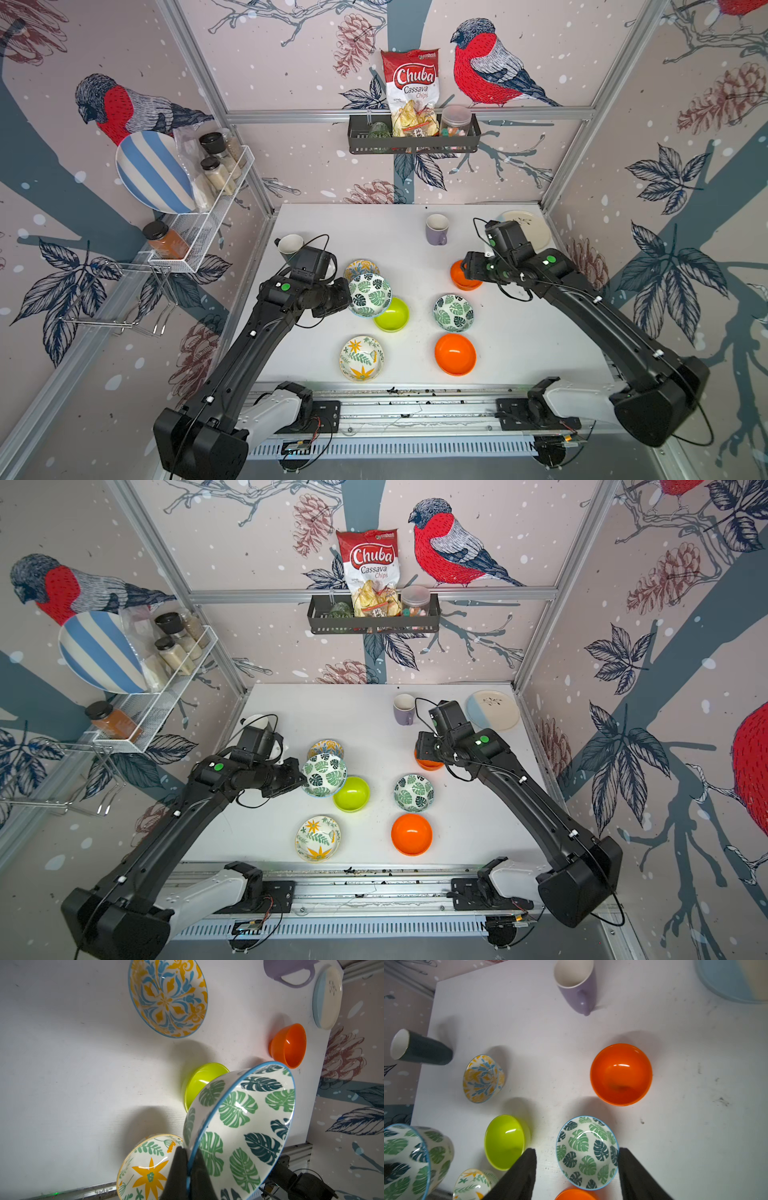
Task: Stack the bowls
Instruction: Pick up the bowl from the center of the board.
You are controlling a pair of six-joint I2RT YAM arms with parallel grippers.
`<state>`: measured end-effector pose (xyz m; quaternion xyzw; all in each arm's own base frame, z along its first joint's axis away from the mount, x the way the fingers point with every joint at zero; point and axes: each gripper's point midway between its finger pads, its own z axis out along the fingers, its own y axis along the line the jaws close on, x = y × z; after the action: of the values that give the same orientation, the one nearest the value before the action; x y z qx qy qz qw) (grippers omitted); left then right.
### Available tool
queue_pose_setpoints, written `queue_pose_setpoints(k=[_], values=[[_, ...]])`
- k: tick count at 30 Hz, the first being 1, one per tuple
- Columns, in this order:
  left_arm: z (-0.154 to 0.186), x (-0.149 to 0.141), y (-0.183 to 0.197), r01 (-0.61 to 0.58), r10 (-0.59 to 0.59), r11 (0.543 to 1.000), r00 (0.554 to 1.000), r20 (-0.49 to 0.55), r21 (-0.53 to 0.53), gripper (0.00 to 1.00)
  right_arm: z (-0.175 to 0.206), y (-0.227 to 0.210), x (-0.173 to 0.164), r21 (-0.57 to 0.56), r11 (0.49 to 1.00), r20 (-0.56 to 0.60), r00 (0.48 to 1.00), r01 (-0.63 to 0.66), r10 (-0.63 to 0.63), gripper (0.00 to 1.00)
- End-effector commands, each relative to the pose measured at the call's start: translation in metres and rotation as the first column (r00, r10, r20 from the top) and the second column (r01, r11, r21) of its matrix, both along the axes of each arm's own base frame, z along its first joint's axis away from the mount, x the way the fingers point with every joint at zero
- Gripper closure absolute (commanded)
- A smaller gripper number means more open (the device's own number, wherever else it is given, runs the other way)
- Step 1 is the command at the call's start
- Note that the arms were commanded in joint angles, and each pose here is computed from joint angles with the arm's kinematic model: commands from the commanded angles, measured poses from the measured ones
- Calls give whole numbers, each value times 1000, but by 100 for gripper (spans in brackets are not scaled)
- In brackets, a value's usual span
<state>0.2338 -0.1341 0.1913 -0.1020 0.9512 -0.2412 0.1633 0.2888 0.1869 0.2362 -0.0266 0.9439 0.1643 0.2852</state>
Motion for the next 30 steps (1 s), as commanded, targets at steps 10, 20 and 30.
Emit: queue_pose_setpoints(k=[10, 20, 30], values=[[0, 1, -63, 174, -171, 983, 984, 51, -55, 100, -1, 102, -54, 274, 932, -181, 939, -236, 291, 48], [0, -2, -78, 215, -213, 976, 976, 54, -45, 100, -27, 132, -69, 244, 929, -249, 908, -276, 336, 59], [1, -5, -77, 216, -213, 975, 975, 56, -51, 100, -43, 136, -70, 191, 940, -276, 904, -282, 327, 72]])
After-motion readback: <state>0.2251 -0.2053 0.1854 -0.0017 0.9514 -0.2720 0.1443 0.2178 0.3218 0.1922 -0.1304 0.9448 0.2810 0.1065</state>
